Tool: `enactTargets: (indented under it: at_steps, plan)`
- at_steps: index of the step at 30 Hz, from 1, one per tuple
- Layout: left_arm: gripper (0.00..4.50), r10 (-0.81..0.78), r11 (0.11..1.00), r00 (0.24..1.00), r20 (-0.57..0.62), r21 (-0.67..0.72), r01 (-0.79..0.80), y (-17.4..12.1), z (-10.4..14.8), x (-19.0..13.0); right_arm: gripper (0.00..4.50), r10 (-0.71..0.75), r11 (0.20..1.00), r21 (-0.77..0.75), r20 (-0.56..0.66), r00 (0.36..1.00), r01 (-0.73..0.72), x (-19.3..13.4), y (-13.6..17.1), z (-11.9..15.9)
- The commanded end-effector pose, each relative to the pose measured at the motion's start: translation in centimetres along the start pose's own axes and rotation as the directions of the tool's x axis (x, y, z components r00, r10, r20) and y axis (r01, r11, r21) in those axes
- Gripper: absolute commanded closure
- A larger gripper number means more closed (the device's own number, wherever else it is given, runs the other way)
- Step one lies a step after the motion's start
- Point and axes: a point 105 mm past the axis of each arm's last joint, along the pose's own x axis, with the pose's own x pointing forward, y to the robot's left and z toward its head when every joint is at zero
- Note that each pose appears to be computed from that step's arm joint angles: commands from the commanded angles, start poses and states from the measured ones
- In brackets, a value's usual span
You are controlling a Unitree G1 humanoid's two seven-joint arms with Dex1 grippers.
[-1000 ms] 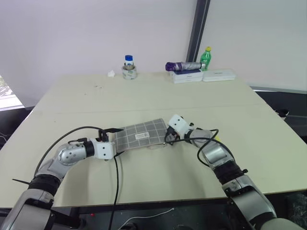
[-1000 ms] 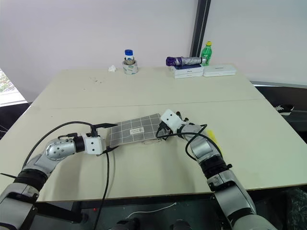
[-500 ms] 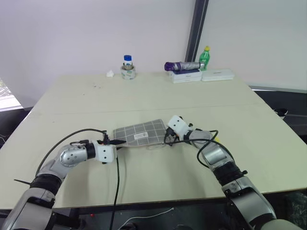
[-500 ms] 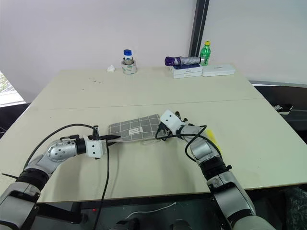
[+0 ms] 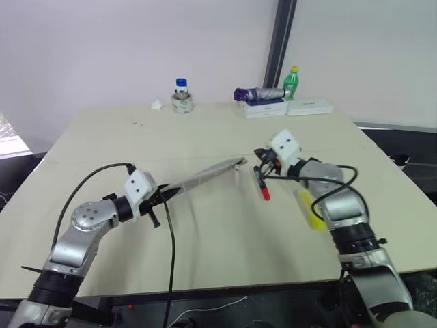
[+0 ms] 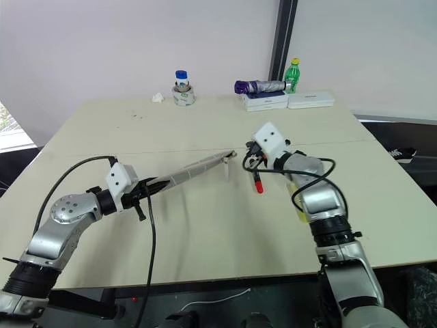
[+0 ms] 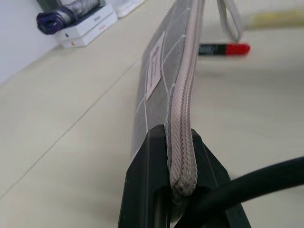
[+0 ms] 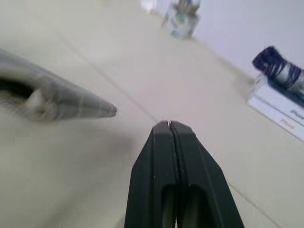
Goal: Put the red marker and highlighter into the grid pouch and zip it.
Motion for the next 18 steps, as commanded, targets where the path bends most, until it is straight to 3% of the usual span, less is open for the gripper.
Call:
enactTargets:
  at_steps: [1,6,18]
  plan:
    - [4.5,0.066,0.997,0.996,0.067,-0.055,-0.062,0.2,2.2,-0.1,3.23,0.025,0.995,0.092,0.055,0.998,-0.03,-2.0,-0.6,1.5]
    - [4.5,0.104,0.99,0.992,0.075,-0.1,-0.096,-0.5,2.2,0.8,0.68,0.067,0.969,0.235,0.069,0.995,-0.081,-3.0,1.1,1.5]
    - [4.5,0.114,0.986,0.99,0.08,-0.13,-0.103,-2.6,1.8,2.7,0.68,0.045,0.923,0.378,0.074,0.996,-0.07,-1.0,3.6,2.2]
